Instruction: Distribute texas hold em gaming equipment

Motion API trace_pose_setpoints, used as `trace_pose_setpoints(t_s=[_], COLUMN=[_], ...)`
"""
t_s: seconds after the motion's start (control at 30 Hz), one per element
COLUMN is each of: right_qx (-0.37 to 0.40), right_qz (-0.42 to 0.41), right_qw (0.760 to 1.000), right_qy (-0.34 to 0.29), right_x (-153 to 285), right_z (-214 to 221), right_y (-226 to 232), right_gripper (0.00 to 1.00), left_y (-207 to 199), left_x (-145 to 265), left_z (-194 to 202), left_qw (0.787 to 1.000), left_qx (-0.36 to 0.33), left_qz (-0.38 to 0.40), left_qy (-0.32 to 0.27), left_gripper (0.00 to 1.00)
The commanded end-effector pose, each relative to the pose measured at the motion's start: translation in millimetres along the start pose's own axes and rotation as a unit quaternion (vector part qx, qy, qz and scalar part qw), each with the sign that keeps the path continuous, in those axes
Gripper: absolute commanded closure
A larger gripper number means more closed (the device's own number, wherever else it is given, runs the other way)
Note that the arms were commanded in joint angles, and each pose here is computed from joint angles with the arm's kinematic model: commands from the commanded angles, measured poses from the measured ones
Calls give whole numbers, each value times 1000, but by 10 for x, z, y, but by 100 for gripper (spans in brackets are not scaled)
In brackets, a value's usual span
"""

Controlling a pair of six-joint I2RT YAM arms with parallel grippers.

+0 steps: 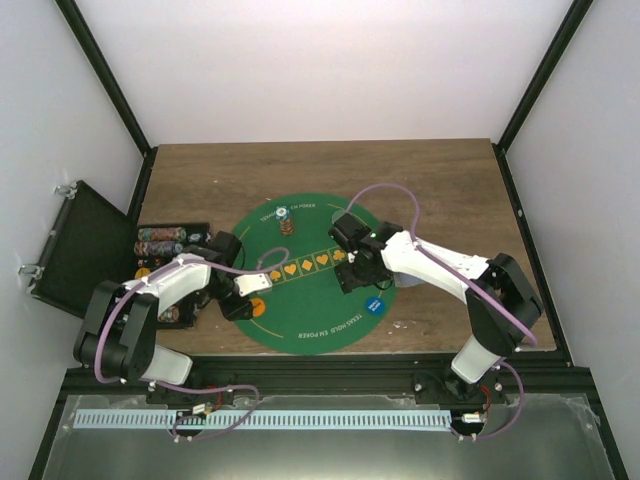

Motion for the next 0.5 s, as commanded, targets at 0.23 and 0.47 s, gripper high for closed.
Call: trace_pose_setpoints(t_s=[0.23, 0.47], right_qx=[-22, -84], right_qz=[-9, -12], right_qw=[998, 991], right_qy=[-60, -103], right_x=[266, 435], right_z=[-158, -153], right_y=[-207, -747], right_gripper=[24, 10], left_y=[-491, -542], left_x=[-112, 112], left_z=[221, 103], left_qw=[988, 988], left_qx=[-84, -93], left_qz=[112, 117], left_qy=[61, 24], left_gripper=[50, 44])
Point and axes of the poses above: each gripper's point midway between its finger pads, its own x axis back along the fingers, its own y axis along the line the jaws close on, z = x × y, the point moved 9 cm from there along x, back along the fingers, and after that the axes turned 12 degrees about x, right-handed, at the moved point
